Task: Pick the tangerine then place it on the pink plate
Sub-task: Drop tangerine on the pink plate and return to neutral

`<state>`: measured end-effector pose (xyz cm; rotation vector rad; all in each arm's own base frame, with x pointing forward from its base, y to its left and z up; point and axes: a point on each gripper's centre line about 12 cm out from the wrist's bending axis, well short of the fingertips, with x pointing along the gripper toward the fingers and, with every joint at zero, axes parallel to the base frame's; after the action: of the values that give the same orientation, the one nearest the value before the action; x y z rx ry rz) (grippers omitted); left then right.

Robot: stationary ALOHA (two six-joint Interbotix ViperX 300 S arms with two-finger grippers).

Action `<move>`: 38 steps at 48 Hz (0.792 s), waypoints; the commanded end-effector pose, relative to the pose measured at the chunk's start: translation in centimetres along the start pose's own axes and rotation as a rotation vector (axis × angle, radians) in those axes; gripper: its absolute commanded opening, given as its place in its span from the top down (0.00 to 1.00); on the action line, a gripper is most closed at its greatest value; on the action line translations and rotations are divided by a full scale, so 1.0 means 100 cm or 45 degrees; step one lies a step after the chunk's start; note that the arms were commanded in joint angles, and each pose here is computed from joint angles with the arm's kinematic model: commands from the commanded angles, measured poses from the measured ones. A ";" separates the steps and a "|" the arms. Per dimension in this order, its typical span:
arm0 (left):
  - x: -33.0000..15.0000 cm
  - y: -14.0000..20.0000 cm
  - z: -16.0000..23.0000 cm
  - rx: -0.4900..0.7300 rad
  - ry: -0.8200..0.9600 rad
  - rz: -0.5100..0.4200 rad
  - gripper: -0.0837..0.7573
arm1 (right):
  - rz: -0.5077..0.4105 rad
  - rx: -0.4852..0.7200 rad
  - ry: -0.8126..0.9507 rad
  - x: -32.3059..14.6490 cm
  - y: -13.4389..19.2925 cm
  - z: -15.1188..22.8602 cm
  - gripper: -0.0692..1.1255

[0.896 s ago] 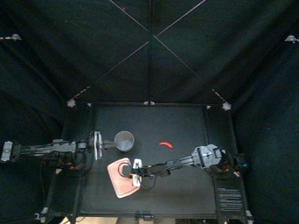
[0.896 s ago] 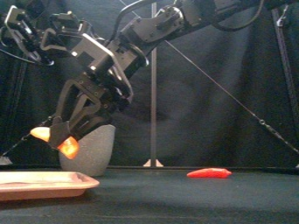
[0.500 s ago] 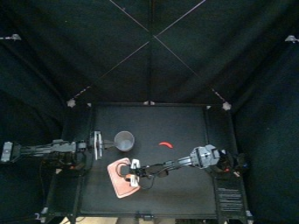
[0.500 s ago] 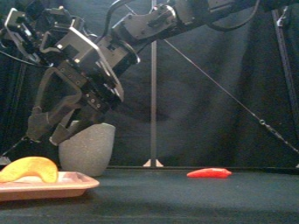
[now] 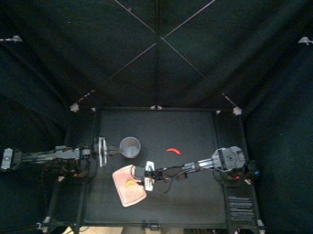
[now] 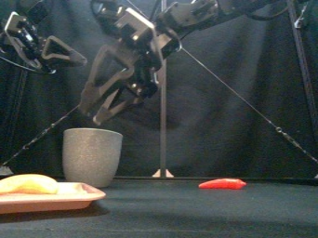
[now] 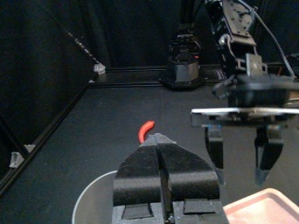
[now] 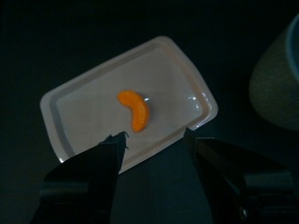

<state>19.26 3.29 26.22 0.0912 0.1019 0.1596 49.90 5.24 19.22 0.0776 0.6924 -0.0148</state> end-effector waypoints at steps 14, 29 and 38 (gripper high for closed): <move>0.000 0.004 0.001 -0.004 -0.011 0.027 0.82 | 0.107 0.053 -0.428 -0.091 -0.036 0.008 0.19; 0.000 0.004 0.000 -0.005 -0.007 0.029 0.82 | 0.089 0.075 -0.562 -0.136 -0.062 -0.013 0.19; 0.000 0.004 -0.003 -0.005 0.003 0.028 0.82 | 0.059 0.081 -0.606 -0.159 -0.073 -0.019 0.19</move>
<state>19.02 3.64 25.43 0.0867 0.1210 0.1785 37.00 -1.60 25.40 0.1444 0.2770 -0.0023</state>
